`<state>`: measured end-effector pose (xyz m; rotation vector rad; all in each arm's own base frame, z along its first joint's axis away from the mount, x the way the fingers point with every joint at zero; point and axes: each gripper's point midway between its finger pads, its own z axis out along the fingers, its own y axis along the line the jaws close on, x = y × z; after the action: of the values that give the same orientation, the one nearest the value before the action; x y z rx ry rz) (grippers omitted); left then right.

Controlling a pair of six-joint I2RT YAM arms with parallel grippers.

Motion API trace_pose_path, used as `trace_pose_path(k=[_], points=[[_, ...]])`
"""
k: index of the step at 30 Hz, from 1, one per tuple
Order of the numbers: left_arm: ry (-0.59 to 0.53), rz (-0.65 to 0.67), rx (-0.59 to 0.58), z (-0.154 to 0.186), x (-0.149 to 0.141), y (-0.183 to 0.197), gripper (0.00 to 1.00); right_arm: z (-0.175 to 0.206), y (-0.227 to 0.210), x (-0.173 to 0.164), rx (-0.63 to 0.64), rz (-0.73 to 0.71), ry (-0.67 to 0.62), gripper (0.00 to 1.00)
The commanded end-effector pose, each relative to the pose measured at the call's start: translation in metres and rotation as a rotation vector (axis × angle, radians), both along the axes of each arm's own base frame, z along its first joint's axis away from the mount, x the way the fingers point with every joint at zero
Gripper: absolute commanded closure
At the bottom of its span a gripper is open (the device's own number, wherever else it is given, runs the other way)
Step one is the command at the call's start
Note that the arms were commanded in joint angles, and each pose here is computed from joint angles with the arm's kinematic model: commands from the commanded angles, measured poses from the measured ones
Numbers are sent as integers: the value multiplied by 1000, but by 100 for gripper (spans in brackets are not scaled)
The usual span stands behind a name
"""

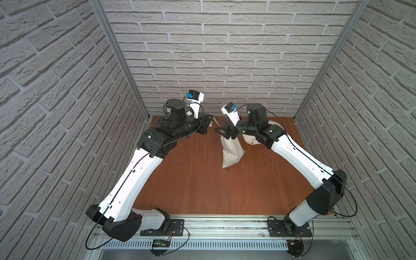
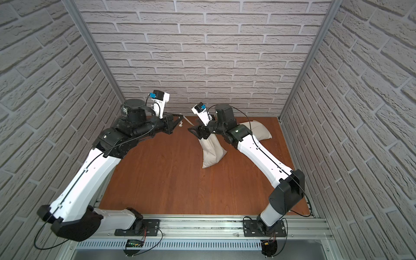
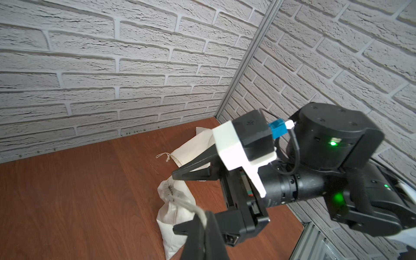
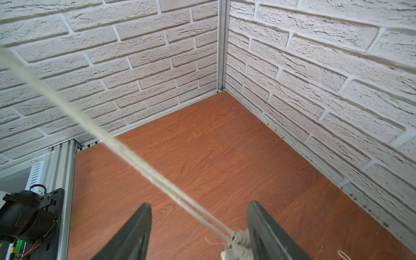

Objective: Close the soil bag
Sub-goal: Frap the soil bag at the center of the board.

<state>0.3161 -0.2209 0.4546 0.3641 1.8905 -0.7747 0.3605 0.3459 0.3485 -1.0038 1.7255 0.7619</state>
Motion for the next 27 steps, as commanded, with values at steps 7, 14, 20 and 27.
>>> trace_pose_path(k=[7, 14, 20, 27], points=[[-60, -31, -35, 25, -7, -3, 100, 0, 3, 8, -37, -2, -29, 63], [-78, -22, -36, 33, -14, 3, 100, -7, -19, 17, -101, -47, -22, 80], [-102, -8, -28, 41, -21, 10, 100, -25, -41, 29, -164, -92, 30, 83], [-213, 96, -72, 89, -47, 51, 100, -78, -107, 80, -305, -288, 114, 87]])
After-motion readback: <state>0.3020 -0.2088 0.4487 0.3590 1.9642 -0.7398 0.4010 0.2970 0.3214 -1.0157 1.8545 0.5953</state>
